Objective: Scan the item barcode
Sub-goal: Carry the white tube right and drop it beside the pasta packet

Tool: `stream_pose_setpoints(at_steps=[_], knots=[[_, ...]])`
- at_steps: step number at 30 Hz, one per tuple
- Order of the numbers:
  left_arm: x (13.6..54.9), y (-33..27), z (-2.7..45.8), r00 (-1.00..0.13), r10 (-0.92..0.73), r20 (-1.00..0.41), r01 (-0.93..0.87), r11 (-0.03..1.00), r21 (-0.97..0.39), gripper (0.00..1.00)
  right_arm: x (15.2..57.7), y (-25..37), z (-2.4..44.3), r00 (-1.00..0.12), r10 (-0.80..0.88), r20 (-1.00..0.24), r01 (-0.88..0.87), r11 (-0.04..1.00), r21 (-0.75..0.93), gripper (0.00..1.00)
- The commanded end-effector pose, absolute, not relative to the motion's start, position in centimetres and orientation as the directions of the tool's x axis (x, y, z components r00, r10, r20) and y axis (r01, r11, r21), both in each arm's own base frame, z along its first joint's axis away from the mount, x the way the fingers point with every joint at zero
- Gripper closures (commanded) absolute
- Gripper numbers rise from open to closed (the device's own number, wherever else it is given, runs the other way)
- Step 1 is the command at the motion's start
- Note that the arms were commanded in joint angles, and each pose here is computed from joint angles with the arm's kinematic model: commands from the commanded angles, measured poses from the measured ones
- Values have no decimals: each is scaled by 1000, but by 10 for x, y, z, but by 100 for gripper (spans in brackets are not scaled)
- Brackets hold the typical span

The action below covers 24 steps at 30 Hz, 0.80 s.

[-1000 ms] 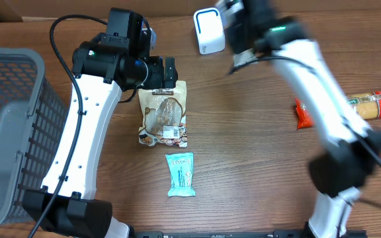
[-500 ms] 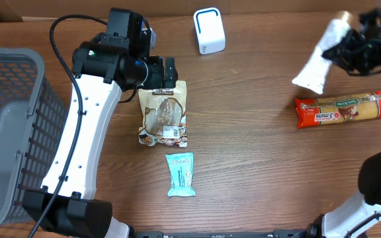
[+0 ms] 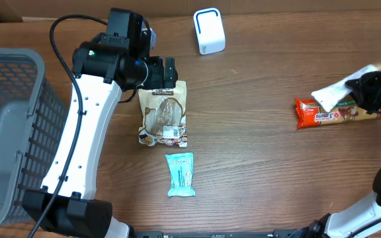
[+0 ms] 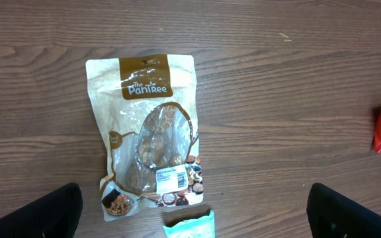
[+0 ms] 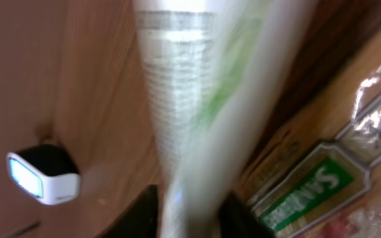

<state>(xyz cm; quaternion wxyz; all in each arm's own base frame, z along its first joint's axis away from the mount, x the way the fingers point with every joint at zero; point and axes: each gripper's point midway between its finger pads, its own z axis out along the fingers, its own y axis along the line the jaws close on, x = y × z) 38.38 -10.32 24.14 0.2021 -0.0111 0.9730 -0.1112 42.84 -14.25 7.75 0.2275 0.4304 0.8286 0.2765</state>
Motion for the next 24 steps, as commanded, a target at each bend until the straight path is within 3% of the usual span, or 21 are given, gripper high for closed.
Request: stream_pose_setpoints(at_steps=[1,5,9,12,16,24], knots=[[386,-102,240,-918,-78,-388,9,976,-219,0,423,-147,66,-478,866,-146,627,453,634,53],[386,-102,240,-918,-78,-388,10,976,-219,0,417,-147,57,-475,868,-143,645,455,614,40],[386,-102,240,-918,-79,-388,9,976,-219,0,416,-138,59,-503,857,-114,624,451,637,41],[386,-102,240,-918,-78,-388,9,976,-219,1,419,-125,71,-569,813,-123,543,484,686,50],[386,-102,240,-918,-79,-388,9,976,-219,1,417,-117,102,-632,755,-173,476,555,683,51],[386,-102,240,-918,-78,-388,9,976,-219,0,392,-46,199,-786,541,-298,254,723,642,23]])
